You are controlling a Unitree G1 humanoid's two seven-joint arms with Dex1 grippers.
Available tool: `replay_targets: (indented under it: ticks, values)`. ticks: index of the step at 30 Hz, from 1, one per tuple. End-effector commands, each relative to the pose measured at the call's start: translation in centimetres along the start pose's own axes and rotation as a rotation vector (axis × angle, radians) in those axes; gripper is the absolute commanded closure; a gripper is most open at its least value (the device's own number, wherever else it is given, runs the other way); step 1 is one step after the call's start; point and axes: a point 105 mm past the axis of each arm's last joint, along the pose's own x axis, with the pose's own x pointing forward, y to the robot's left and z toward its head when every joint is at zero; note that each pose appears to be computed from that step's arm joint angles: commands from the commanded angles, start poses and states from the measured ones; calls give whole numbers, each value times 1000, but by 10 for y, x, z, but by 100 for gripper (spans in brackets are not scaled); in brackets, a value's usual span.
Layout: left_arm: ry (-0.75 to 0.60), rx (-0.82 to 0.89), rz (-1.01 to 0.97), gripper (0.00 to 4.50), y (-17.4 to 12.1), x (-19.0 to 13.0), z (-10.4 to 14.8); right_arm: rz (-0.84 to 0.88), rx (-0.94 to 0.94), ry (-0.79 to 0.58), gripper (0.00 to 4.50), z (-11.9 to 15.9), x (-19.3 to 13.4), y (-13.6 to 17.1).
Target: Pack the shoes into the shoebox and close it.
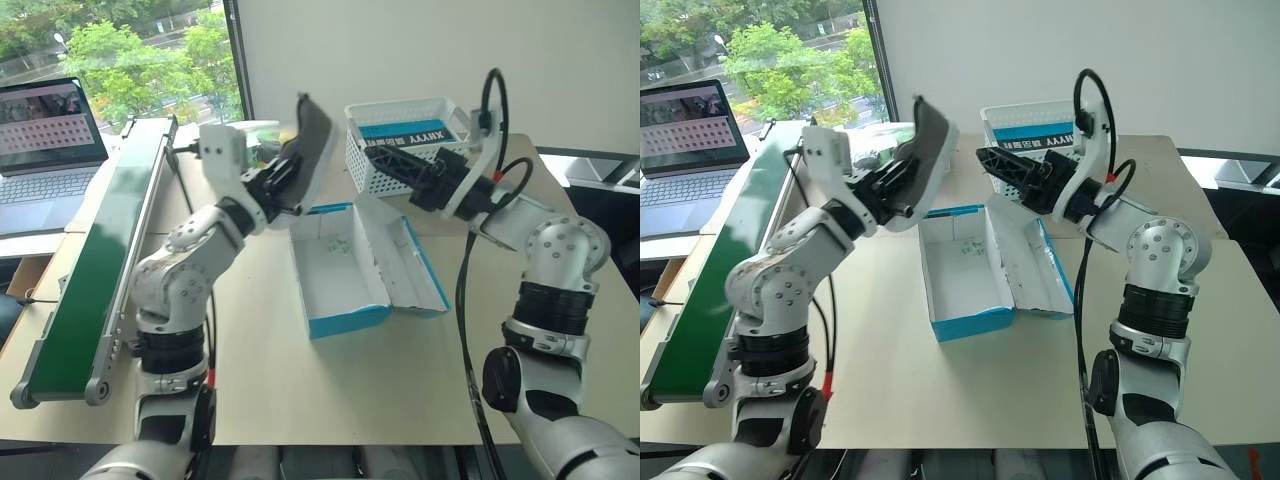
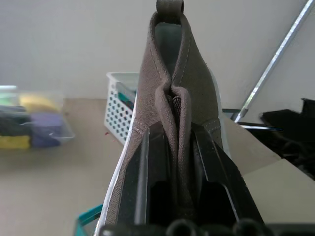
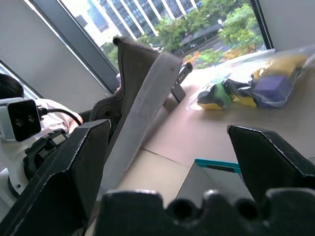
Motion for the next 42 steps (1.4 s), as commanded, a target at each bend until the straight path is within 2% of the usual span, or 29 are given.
replay_targets:
  ticks: [1, 9, 12, 16, 20, 21, 22, 24, 27, 30, 34, 37, 39, 42]
  values:
    - [-56, 1, -57, 442, -16, 9, 11, 39, -15, -63, 0, 19, -1, 17]
    - [-45, -63, -167, 442, -55, 21, -1, 12, -12, -86, 0, 22, -2, 20]
    - [-41, -93, -170, 443, -59, 21, -5, -10, -7, -107, 71, 24, -4, 16]
    - [-31, -106, -192, 443, -65, 19, -5, -10, 4, -131, 213, 26, -4, 17]
    - [-3, -102, -159, 443, -53, 11, -7, -8, 12, -143, 347, 27, -4, 18]
    - [6, -102, -146, 393, -48, 8, -8, -7, 14, -145, 383, 28, -4, 19]
    - [10, -111, -154, 344, -46, 3, -8, -2, 15, -146, 399, 28, -3, 19]
    - [29, -110, -164, 285, -44, -2, -8, 1, 16, -146, 405, 28, -3, 20]
    - [61, -66, -129, 169, -31, -9, -5, -6, 6, -139, 408, 27, -2, 19]
    - [99, 19, -85, 165, -9, -20, 4, -88, -34, -113, 409, 28, -2, 9]
    - [220, 300, -18, 165, 26, -46, 8, -234, -143, 24, 409, 24, 1, -3]
    - [330, 471, -75, 165, 27, -60, -4, -223, -214, 161, 409, 8, 7, 6]
    - [346, 447, -157, 165, 15, -66, -9, -225, -307, 306, 409, -16, 9, 8]
    - [360, 445, -209, 165, 8, -70, -13, -249, -344, 413, 409, -36, 9, -1]
